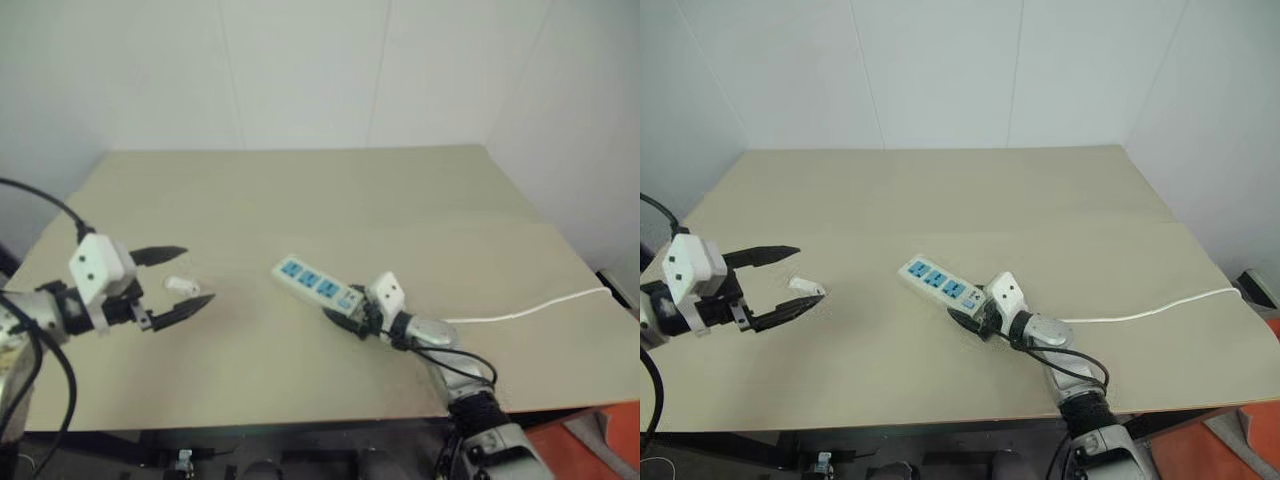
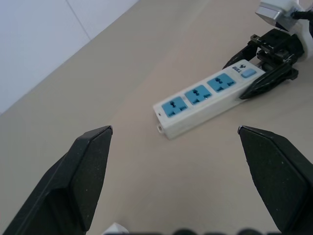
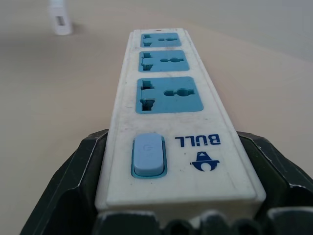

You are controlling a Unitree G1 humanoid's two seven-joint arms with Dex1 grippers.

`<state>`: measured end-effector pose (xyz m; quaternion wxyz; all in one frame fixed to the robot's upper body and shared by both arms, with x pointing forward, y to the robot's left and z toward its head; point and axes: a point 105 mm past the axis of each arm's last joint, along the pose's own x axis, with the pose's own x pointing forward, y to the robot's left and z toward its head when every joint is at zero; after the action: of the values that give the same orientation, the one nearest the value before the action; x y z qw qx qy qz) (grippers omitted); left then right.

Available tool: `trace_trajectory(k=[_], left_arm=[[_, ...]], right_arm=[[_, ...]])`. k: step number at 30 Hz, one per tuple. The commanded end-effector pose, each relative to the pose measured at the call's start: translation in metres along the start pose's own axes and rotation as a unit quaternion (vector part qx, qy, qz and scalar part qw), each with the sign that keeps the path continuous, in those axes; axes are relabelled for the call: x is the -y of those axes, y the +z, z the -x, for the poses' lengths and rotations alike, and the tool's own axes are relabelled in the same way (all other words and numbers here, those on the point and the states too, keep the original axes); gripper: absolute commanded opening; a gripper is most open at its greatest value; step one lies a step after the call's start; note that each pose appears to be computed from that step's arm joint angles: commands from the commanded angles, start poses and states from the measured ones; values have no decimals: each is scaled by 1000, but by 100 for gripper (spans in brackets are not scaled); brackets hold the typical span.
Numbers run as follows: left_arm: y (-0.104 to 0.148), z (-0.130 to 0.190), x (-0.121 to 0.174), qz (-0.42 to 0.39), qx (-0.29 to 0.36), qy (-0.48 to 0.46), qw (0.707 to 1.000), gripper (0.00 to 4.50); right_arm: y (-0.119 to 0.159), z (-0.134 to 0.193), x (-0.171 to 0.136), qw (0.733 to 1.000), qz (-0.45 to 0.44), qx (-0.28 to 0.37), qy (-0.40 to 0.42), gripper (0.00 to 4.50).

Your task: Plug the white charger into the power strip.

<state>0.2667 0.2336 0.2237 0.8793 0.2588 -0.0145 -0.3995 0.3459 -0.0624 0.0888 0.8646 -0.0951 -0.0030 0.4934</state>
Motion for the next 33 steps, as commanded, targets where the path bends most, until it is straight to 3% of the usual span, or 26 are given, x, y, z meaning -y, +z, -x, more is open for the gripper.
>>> trace_trajectory(k=[1,7,13,17,25,33], left_arm=[[8,-2,-8,-31,5,-19,999,450],[5,-5,-27,-65,-28,-59,996,450],[5,-23,-61,-119,-102,-101,983,450],[11,-37,-68,-200,-178,-210,940,450],[2,-55,-86,-275,-337,-295,851,450],[-6,-81,-72,-235,-364,-346,832,450]], right_arm=[[36,-4,-10,993,42,56,98,341],[28,-2,-23,976,54,30,206,341],[8,-9,-21,972,48,-5,229,341],[6,-15,-20,970,45,-8,237,341],[3,-19,-22,968,44,-16,247,341],[2,-16,-19,969,45,-20,243,341]])
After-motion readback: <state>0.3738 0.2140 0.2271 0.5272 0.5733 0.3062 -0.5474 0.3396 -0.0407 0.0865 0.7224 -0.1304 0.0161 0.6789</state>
